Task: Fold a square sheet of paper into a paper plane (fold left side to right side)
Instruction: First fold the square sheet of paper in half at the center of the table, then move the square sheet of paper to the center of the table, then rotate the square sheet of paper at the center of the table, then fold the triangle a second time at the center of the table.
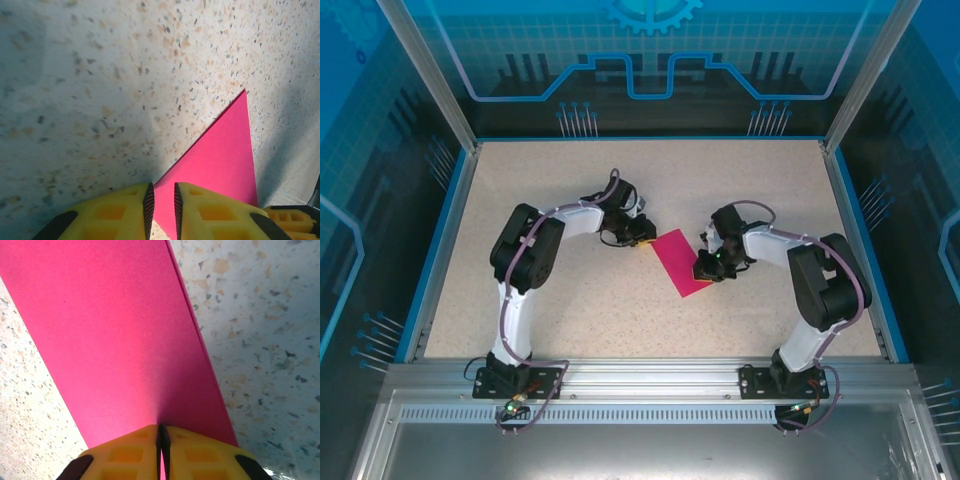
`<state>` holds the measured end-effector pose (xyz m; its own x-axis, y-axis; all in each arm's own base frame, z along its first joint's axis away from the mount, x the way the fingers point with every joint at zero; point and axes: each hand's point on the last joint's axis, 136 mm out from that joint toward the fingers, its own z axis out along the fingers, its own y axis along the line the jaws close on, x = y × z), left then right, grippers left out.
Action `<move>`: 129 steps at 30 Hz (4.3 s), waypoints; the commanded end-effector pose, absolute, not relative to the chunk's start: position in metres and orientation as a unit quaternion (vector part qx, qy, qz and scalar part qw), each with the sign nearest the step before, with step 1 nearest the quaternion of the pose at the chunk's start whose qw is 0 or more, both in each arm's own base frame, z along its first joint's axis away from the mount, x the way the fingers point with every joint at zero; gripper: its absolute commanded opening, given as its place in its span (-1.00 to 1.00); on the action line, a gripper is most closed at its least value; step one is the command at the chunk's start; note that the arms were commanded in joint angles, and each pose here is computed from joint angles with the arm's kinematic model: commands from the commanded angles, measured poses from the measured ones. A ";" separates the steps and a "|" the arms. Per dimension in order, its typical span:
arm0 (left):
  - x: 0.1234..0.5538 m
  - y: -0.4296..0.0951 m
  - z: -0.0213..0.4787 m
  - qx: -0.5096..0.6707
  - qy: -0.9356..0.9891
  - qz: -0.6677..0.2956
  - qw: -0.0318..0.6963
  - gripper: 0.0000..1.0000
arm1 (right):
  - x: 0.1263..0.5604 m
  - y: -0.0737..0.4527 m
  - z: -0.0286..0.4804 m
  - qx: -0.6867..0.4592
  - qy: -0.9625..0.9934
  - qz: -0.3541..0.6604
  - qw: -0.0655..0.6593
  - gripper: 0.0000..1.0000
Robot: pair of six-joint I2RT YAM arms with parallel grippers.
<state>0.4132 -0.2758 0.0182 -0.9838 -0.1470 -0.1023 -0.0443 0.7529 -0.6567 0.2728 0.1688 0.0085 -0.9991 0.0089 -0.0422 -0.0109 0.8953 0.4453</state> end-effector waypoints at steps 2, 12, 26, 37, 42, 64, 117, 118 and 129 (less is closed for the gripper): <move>0.422 -0.240 0.020 -0.067 0.944 -0.310 0.094 -0.47 | 0.230 0.172 -0.009 0.022 0.972 0.227 -0.049 -0.75; 0.406 -0.235 0.080 -0.054 0.927 -0.348 0.129 -0.36 | 0.253 0.205 0.050 -0.003 0.958 0.285 0.041 -0.50; 0.351 -0.244 0.058 -0.091 0.925 -0.357 0.094 -0.34 | 0.248 0.174 0.030 -0.046 0.989 0.137 0.027 0.55; 0.341 -0.239 0.053 -0.081 0.932 -0.342 0.088 -0.34 | 0.227 0.194 0.017 -0.064 0.990 0.126 0.000 0.98; 0.339 -0.238 0.053 -0.080 0.933 -0.341 0.089 -0.34 | 0.217 0.200 0.012 -0.070 0.990 0.119 -0.012 0.98; 0.335 -0.239 0.067 -0.067 0.929 -0.352 0.095 -0.33 | 0.199 0.256 0.022 -0.089 0.977 0.193 -0.013 0.98; 0.276 -0.293 0.007 -0.026 0.945 -0.325 -0.012 -0.47 | 0.252 0.197 0.053 0.027 0.936 0.350 0.019 0.38; 0.276 -0.292 0.007 -0.026 0.945 -0.325 -0.012 -0.47 | 0.252 0.199 0.052 0.027 0.935 0.353 0.015 0.38; 0.275 -0.293 0.007 -0.027 0.944 -0.327 -0.009 -0.47 | 0.249 0.221 0.038 0.042 0.930 0.364 -0.027 0.23</move>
